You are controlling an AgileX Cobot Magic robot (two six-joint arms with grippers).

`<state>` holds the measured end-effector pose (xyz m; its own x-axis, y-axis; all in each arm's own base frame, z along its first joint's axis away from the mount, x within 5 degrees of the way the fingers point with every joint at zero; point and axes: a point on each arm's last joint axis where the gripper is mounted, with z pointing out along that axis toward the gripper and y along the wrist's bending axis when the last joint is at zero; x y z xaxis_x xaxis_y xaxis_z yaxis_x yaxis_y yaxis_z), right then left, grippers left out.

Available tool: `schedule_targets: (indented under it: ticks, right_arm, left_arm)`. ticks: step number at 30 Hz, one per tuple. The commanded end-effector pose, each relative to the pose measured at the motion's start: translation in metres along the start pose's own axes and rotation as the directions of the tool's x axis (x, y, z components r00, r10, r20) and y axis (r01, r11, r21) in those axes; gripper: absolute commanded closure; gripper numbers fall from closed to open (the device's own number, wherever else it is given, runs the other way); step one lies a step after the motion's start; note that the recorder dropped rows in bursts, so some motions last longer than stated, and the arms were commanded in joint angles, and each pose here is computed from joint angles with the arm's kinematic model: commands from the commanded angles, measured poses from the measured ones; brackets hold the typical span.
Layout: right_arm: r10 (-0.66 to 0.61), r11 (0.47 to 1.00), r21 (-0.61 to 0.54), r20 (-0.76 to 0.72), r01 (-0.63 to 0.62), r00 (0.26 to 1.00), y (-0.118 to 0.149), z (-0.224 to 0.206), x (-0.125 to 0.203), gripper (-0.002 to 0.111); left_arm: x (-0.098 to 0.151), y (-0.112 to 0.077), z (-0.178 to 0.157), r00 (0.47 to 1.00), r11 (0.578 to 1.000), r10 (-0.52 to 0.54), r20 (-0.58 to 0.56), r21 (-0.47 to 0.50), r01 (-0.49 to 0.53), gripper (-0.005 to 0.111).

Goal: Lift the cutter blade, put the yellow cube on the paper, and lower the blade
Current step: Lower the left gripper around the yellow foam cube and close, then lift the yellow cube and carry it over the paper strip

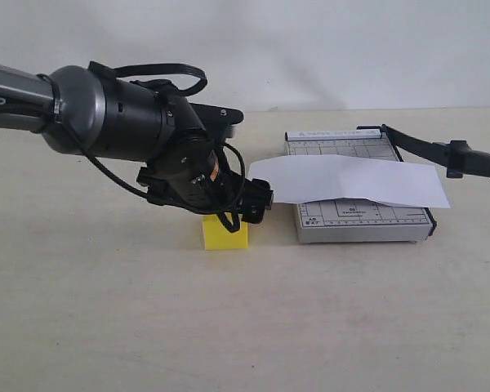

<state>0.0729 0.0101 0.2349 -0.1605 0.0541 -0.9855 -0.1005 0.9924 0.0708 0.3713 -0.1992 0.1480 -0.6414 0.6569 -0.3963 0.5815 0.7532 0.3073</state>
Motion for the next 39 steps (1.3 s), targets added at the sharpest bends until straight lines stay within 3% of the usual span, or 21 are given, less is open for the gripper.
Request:
schedule_targets:
  ticks: [1, 6, 8, 12, 13, 18, 19, 21, 26, 29, 34, 39]
  right_arm:
    - [-0.004, 1.000, 0.003, 0.005, 0.004, 1.000, 0.000, 0.000, 0.000, 0.109]
    - [-0.004, 1.000, 0.003, 0.005, 0.004, 1.000, 0.000, 0.000, 0.000, 0.109]
    - [-0.004, 1.000, 0.003, 0.005, 0.004, 1.000, 0.000, 0.000, 0.000, 0.109]
    - [-0.004, 1.000, 0.003, 0.005, 0.004, 1.000, 0.000, 0.000, 0.000, 0.109]
    - [-0.004, 1.000, 0.003, 0.005, 0.004, 1.000, 0.000, 0.000, 0.000, 0.109]
    - [-0.004, 1.000, 0.003, 0.005, 0.004, 1.000, 0.000, 0.000, 0.000, 0.109]
    - [-0.004, 1.000, 0.003, 0.005, 0.004, 1.000, 0.000, 0.000, 0.000, 0.109]
    - [-0.004, 1.000, 0.003, 0.005, 0.004, 1.000, 0.000, 0.000, 0.000, 0.109]
    - [-0.004, 1.000, 0.003, 0.005, 0.004, 1.000, 0.000, 0.000, 0.000, 0.109]
    - [-0.002, 1.000, 0.003, 0.005, 0.002, 1.000, 0.000, 0.000, 0.000, 0.109]
    - [-0.002, 1.000, 0.009, 0.016, 0.002, 1.000, -0.001, 0.000, -0.001, 0.109]
    - [-0.002, 1.000, 0.010, 0.018, 0.002, 1.000, -0.001, 0.000, -0.001, 0.109]
  left_arm:
    - [-0.005, -0.002, 0.003, 0.999, 1.000, -0.020, 0.040, 0.019, 0.019, 0.005]
    - [-0.008, -0.002, 0.006, 0.998, 1.000, -0.021, 0.052, 0.020, 0.020, 0.006]
    - [-0.007, -0.002, 0.007, 0.999, 1.000, -0.020, 0.048, 0.021, 0.019, 0.012]
    - [-0.005, -0.004, 0.010, 0.999, 0.999, -0.027, 0.028, 0.025, 0.026, 0.038]
    - [-0.005, -0.004, 0.010, 0.999, 0.999, -0.027, 0.026, 0.026, 0.026, 0.050]
    - [-0.006, -0.003, 0.008, 0.999, 0.999, -0.025, 0.035, 0.023, 0.024, 0.078]
    - [-0.009, -0.002, 0.003, 0.998, 0.999, -0.026, 0.049, 0.021, 0.025, 0.091]
    - [-0.015, 0.003, -0.011, 0.995, 1.000, 0.021, 0.094, 0.008, -0.022, 0.102]
    - [-0.043, 0.017, -0.053, 0.968, 0.986, 0.165, 0.191, -0.063, -0.156, 0.102]
    - [-0.065, 0.012, -0.070, 0.942, 0.974, 0.225, 0.250, -0.075, -0.213, 0.102]
    - [-0.087, -0.008, -0.059, 0.934, 0.970, 0.231, 0.273, 0.006, -0.242, 0.102]
    - [-0.102, -0.023, -0.049, 0.931, 0.960, 0.265, 0.250, 0.025, -0.280, 0.102]
